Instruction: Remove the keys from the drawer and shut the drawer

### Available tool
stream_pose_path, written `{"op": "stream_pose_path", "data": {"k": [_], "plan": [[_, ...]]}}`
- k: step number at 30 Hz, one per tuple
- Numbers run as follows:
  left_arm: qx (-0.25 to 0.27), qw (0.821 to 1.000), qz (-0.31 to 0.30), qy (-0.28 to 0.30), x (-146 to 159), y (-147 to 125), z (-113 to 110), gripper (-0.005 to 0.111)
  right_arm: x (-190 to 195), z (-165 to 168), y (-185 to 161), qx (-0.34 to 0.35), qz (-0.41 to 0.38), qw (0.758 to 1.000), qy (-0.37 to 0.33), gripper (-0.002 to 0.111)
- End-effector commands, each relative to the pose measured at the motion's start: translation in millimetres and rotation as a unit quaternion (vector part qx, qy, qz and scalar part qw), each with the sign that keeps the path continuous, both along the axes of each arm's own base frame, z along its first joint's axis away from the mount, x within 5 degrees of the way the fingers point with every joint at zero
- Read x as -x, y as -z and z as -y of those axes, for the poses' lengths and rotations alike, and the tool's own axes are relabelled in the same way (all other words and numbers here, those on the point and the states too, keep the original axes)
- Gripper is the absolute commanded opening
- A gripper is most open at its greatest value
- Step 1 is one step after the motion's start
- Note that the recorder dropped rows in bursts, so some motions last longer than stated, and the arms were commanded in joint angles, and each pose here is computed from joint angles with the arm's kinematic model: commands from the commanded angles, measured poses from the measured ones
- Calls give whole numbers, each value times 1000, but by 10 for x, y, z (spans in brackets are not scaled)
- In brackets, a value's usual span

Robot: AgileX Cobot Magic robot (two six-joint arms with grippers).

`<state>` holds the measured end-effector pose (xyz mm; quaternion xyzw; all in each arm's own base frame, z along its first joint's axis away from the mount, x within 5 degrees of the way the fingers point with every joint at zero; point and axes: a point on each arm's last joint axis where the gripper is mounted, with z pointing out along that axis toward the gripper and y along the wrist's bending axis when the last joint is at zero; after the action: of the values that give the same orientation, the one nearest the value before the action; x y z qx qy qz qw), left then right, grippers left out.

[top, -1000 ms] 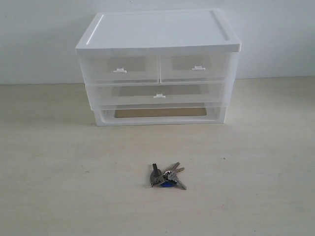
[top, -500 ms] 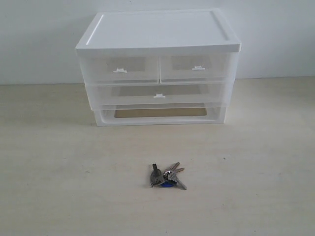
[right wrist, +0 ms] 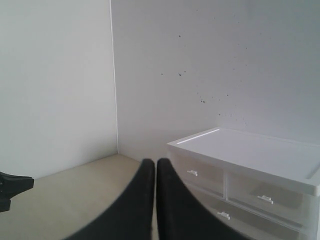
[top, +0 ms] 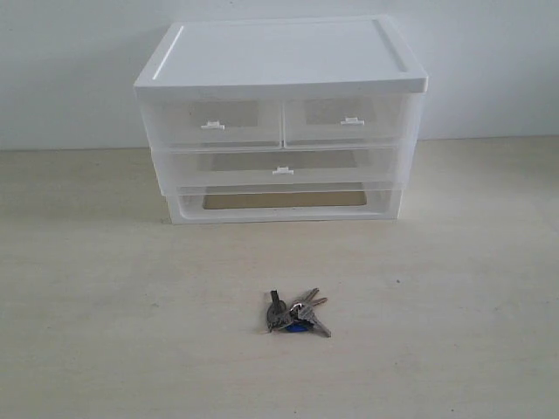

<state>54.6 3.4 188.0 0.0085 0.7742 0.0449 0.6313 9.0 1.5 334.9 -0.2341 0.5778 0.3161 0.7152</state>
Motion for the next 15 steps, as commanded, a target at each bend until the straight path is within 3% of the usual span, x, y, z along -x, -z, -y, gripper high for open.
{"op": "stream_pose_path", "data": {"k": [1, 8, 15], "plan": [[-5, 1000, -1, -2, 1, 10, -3, 4, 6, 5, -4, -4, 4, 1000, 0, 0], [-5, 1000, -1, -2, 1, 10, -3, 4, 6, 5, -4, -4, 4, 1000, 0, 0], [-5, 1000, -1, -2, 1, 10, -3, 4, -24, -69, 47, 24, 114, 992, 41, 0]]}}
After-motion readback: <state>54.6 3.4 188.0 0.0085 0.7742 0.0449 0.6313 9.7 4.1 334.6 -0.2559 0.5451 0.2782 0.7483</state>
